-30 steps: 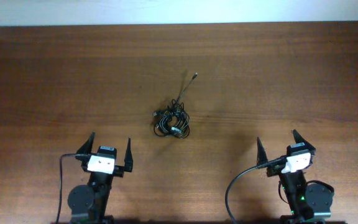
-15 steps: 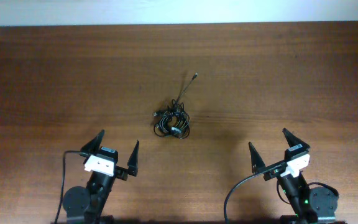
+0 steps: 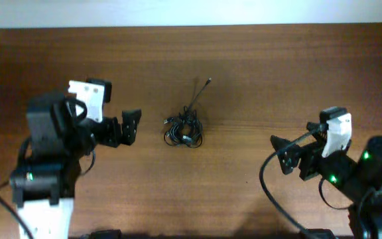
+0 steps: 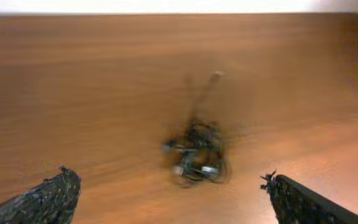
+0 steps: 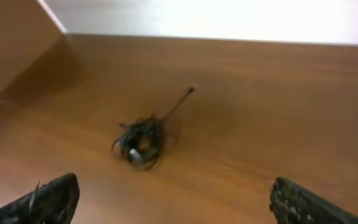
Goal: Untangle cables
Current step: 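Move both grippers forward toward the black cable bundle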
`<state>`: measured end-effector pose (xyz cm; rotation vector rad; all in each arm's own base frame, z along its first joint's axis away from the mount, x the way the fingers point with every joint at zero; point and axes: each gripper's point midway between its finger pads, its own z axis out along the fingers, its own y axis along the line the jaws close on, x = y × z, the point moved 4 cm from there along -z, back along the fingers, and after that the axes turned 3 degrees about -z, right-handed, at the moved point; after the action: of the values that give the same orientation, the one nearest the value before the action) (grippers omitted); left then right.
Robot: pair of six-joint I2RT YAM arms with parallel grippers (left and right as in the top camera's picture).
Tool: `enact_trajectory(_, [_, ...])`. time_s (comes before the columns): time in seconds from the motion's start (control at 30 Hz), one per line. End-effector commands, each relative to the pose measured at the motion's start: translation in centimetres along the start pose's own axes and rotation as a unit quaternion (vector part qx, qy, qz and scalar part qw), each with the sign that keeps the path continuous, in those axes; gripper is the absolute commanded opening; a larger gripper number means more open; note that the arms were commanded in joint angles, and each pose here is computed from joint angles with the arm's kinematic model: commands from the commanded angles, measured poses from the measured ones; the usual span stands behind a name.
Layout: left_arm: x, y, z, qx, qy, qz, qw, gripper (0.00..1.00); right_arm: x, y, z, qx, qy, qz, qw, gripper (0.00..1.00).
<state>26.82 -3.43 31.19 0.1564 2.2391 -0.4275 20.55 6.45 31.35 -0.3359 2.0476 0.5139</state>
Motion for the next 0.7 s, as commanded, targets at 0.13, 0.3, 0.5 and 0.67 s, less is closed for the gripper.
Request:
enact_trajectory(0.13, [1.4, -0.5, 10.3, 0.11, 0.135, -0.102, 0.979, 0.98, 1.6, 0.5, 4.0, -0.113, 0.097, 0.072, 0.986, 0.99])
enact_trajectory(0.3, [5.7, 0.3, 16.7, -0.075, 0.213, -0.291, 0.93, 0.83, 3.1, -0.9, 6.7, -0.114, 0.152, 0.111, 0.976, 0.89])
enact_trajectory(0.5, [9.7, -2.1, 22.0, -0.096, 0.268, -0.288, 0.914, 0.52, 3.6, -1.3, 7.3, -0.113, 0.166, 0.121, 0.972, 0.86])
enact_trajectory(0.67, [10.8, -1.9, 24.0, -0.103, 0.272, -0.291, 0.912, 0.42, 3.8, -1.4, 7.3, -0.108, 0.173, 0.124, 0.971, 0.86])
